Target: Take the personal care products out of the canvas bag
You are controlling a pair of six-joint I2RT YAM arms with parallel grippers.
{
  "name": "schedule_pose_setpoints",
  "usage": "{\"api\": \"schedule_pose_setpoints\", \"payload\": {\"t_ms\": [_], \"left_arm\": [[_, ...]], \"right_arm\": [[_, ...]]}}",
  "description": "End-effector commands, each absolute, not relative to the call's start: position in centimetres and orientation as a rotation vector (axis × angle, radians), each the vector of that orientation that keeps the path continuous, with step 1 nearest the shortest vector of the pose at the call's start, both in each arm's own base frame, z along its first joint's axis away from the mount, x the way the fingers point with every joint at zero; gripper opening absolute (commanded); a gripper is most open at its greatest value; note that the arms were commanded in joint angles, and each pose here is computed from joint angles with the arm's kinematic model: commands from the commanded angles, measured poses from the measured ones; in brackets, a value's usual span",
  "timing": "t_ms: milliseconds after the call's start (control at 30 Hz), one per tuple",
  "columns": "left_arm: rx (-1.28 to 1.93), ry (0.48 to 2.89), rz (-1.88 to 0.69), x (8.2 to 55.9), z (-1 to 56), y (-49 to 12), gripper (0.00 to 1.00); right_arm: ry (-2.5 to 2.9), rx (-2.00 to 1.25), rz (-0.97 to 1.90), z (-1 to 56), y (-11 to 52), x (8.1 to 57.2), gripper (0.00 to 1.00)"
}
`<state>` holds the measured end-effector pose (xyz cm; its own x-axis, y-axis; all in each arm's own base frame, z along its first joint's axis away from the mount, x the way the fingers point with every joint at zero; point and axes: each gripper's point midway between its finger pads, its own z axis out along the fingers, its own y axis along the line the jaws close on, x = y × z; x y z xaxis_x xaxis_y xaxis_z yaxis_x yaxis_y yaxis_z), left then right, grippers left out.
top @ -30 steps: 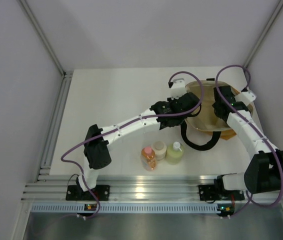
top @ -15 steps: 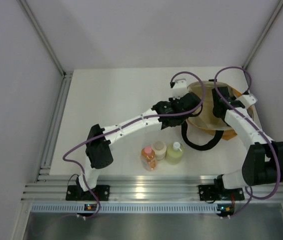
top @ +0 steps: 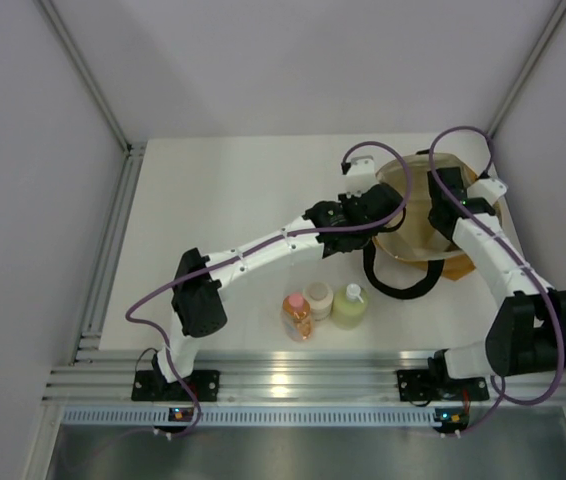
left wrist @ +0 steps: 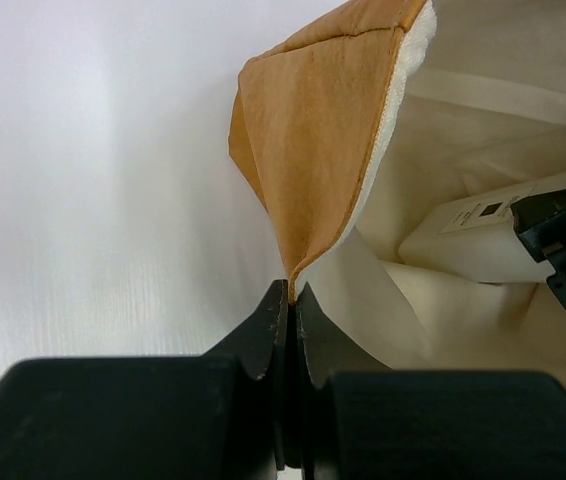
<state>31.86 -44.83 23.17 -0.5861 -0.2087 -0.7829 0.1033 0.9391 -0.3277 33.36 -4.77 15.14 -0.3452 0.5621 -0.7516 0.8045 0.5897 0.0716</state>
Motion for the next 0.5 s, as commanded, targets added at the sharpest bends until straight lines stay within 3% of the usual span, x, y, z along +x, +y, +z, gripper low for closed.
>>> {"api": "schedule_pose_setpoints", "payload": {"t_ms": [0,467], "left_arm": [[-0.079,2.121,-0.439,32.3,24.7,-45.1,0.0],[-0.083,2.092,-0.437,32.9,25.8,-45.2,0.0]], "right_arm": [[1.88,0.934,-0.235,23.6,-3.6,36.4,0.0],[1.901,0.426,-0.061,27.0,0.3,36.3,0.0]]}}
